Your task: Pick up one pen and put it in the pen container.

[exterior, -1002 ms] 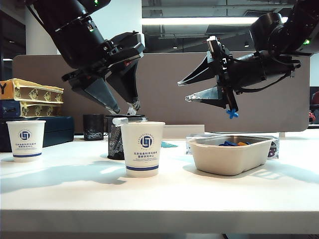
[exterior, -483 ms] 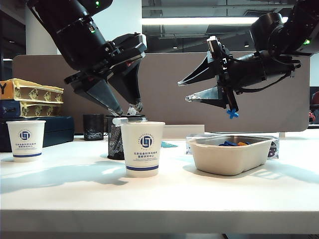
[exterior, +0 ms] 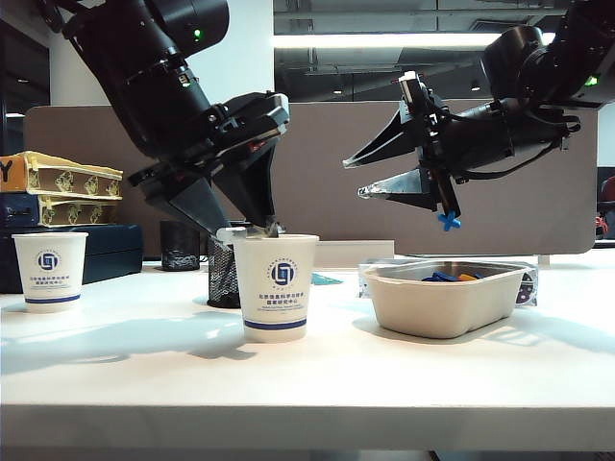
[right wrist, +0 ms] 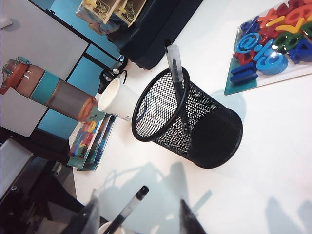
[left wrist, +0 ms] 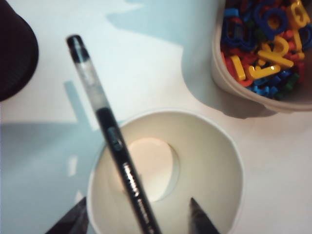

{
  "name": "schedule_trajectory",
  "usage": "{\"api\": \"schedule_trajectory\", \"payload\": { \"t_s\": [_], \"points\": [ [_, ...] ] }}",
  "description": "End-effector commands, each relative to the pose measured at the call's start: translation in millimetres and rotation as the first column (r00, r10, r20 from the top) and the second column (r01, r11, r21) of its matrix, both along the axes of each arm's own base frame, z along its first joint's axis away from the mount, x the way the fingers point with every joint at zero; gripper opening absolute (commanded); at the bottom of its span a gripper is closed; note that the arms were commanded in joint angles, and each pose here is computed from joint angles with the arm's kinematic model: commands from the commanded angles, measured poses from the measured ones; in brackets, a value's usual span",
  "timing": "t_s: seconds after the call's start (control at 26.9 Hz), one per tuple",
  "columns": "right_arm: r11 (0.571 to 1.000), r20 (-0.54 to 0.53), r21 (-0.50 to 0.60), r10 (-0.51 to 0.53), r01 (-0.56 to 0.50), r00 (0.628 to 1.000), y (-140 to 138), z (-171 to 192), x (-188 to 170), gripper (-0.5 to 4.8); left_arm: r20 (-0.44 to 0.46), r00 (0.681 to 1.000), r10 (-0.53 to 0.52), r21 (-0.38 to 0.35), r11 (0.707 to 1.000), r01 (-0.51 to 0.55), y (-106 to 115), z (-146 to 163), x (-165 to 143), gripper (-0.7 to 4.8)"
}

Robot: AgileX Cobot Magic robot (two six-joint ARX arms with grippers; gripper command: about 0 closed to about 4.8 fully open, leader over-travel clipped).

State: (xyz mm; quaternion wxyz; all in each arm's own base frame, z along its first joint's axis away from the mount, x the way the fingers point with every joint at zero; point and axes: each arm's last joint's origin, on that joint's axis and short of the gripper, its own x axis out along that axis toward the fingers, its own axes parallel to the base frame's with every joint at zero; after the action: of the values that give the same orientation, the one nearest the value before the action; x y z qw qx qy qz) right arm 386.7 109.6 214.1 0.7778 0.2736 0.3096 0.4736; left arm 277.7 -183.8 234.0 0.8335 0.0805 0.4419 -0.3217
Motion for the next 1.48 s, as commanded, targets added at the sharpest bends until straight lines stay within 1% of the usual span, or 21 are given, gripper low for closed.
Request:
{"api": "schedule_trajectory", "payload": {
  "t_s": [0.04, 0.07, 0.19, 0.26, 0.41, 0.56, 0.67, 1.19, 1.26, 1.34, 1.48],
  "points": [
    [1.0, 0.032, 0.0, 0.008, -0.008, 0.999, 0.4, 4.8, 0.0, 2.08, 0.013, 1.0, -0.002, -0.012, 1.0, 0.002, -0.6, 2.9, 0.6, 2.41],
    [1.0, 0.032, 0.0, 0.008, -0.008, 0.999, 0.4, 4.8, 0.0, 2.08, 0.015, 1.0, 0.001, -0.012, 1.0, -0.001, -0.6, 3.0, 0.8, 2.29],
    [1.0, 0.032, 0.0, 0.008, -0.008, 0.999, 0.4, 4.8, 0.0, 2.08, 0.02, 1.0, 0.0, -0.015, 1.0, 0.0, -0.8, 3.3, 1.2, 1.52],
    [1.0, 0.031, 0.0, 0.008, -0.008, 0.999, 0.4, 4.7, 0.0, 2.08, 0.033, 0.999, 0.0, -0.025, 1.0, 0.001, -1.5, 4.3, 2.2, 1.15],
    [1.0, 0.028, -0.001, 0.004, -0.004, 1.0, -1.4, 4.5, 0.4, 2.08, 0.042, 0.999, 0.001, -0.029, 1.0, 0.0, -1.9, 4.9, 2.8, 1.07],
    [1.0, 0.028, -0.001, 0.003, -0.003, 1.0, -1.8, 4.5, 0.5, 2.08, 0.042, 0.999, 0.001, -0.029, 1.0, 0.0, -1.9, 4.9, 2.9, 0.5],
    [1.0, 0.028, -0.001, 0.002, -0.002, 1.0, -1.9, 4.5, 0.5, 2.08, 0.042, 0.999, 0.001, -0.029, 1.0, 0.0, -1.9, 4.9, 2.9, 0.22],
    [1.0, 0.028, -0.001, 0.001, -0.001, 1.0, -1.9, 4.5, 0.5, 2.08, 0.045, 0.999, 0.001, -0.031, 1.0, 0.0, -1.9, 5.2, 3.0, 0.15],
    [1.0, 0.029, -0.001, 0.001, -0.001, 1.0, -1.9, 4.5, 0.5, 2.08, 0.045, 0.999, 0.001, -0.031, 1.0, 0.001, -2.0, 5.2, 2.9, 0.1],
    [1.0, 0.029, -0.001, 0.001, -0.001, 1.0, -1.9, 4.5, 0.5, 2.08, 0.046, 0.999, 0.001, -0.031, 1.0, 0.0, -2.0, 5.4, 2.8, -0.06],
    [1.0, 0.029, -0.001, 0.001, -0.001, 1.0, -1.9, 4.5, 0.5, 2.08, 0.049, 0.999, 0.001, -0.033, 0.999, 0.001, -2.2, 7.6, 3.1, -0.05]
  ]
}}
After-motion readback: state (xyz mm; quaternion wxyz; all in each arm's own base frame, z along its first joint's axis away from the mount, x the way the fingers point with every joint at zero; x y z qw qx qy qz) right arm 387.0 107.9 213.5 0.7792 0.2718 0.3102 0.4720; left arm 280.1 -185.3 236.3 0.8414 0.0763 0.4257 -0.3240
